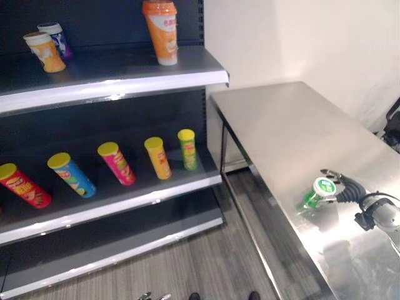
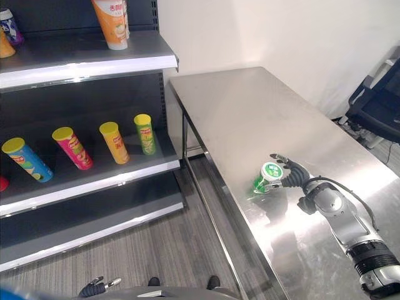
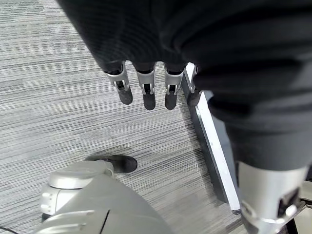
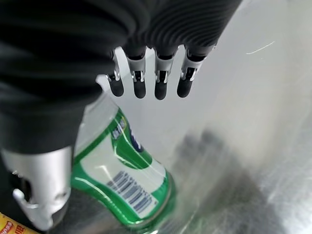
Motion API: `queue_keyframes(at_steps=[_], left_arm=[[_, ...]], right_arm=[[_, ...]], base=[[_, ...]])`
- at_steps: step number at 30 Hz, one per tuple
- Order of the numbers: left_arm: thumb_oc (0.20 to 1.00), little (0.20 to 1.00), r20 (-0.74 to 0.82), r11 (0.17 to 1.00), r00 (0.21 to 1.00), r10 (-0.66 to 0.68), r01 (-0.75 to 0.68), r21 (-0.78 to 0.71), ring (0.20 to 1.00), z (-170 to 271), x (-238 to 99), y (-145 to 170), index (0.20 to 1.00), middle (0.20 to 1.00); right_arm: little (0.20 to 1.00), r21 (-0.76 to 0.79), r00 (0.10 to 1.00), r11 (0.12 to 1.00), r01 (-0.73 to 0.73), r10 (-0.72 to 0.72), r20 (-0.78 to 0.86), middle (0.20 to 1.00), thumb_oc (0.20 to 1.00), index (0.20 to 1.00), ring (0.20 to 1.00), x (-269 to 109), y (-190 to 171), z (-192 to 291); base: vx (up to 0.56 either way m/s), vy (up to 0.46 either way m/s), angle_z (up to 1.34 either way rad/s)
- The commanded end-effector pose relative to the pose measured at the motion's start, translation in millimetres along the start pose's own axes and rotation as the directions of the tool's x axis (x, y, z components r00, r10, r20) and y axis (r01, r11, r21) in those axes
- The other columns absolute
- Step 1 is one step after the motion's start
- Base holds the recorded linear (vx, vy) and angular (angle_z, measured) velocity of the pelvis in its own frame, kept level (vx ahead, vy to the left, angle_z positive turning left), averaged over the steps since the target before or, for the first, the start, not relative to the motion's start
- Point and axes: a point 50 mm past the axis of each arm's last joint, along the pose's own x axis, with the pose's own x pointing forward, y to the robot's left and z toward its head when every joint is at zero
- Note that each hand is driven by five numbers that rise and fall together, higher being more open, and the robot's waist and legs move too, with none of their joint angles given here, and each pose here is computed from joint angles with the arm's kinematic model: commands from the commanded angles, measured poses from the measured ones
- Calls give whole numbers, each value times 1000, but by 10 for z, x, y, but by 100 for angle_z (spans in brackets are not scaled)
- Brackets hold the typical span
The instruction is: Put the goods on the table back onto the shelves and tidy them up.
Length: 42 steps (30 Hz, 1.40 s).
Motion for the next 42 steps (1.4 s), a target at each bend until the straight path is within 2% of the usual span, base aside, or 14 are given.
queue_keyframes(at_steps=[1,15,22,23,24,25,26,35,40,42], left_arm=[[1000,1000,81,999,997,6,-9,43,1000,276,52,26,1000,1000],[1000,1000,82,1000,997,9,-11,26,1000,270,50,12,1000,1000],[1000,1000,78,1000,997,6,-8,23,1000,263,51,1,1000,1000],[1000,1000,80,1000,997,4,-6,24,1000,268,52,-3,1000,1000],[1000,1000,82,1000,997,2,-4,25,1000,273,52,-7,1000,1000],[1000,1000,82,1000,997,0,-2,25,1000,273,52,-9,1000,1000],[1000,1000,84,1000,996,-2,0,25,1000,278,53,-9,1000,1000],[1000,1000,76,1000,997,-1,-1,28,1000,257,50,8,1000,1000],[1000,1000,90,1000,996,11,-10,-3,1000,280,47,29,1000,1000],[1000,1000,125,999,992,30,-25,-41,1000,362,47,54,1000,1000]], right_arm=[[1000,-74,996,996,56,-51,71,1000,1000,1000,1000,107,-179,206],[1000,-68,991,995,74,-66,118,1000,1000,1000,1000,186,-112,326],[1000,34,976,998,61,-67,206,1000,1000,1000,1000,165,-71,477],[950,33,977,998,54,-59,203,950,950,950,950,168,-63,472],[768,31,979,998,49,-54,198,768,768,768,768,174,-58,464],[442,27,980,999,39,-44,194,442,442,442,442,179,-51,457],[200,21,981,999,32,-35,190,200,200,200,200,186,-50,455],[200,-26,986,1000,14,-10,164,200,200,200,200,143,-88,399],[200,-27,980,996,81,-75,184,200,200,200,200,57,-232,418],[200,-16,962,989,150,-142,235,200,200,200,200,16,-383,526]], base=[[0,0,0],[4,1,3],[0,0,0],[0,0,0],[0,0,0],[0,0,0],[0,0,0],[0,0,0],[0,0,0],[-71,-65,3]])
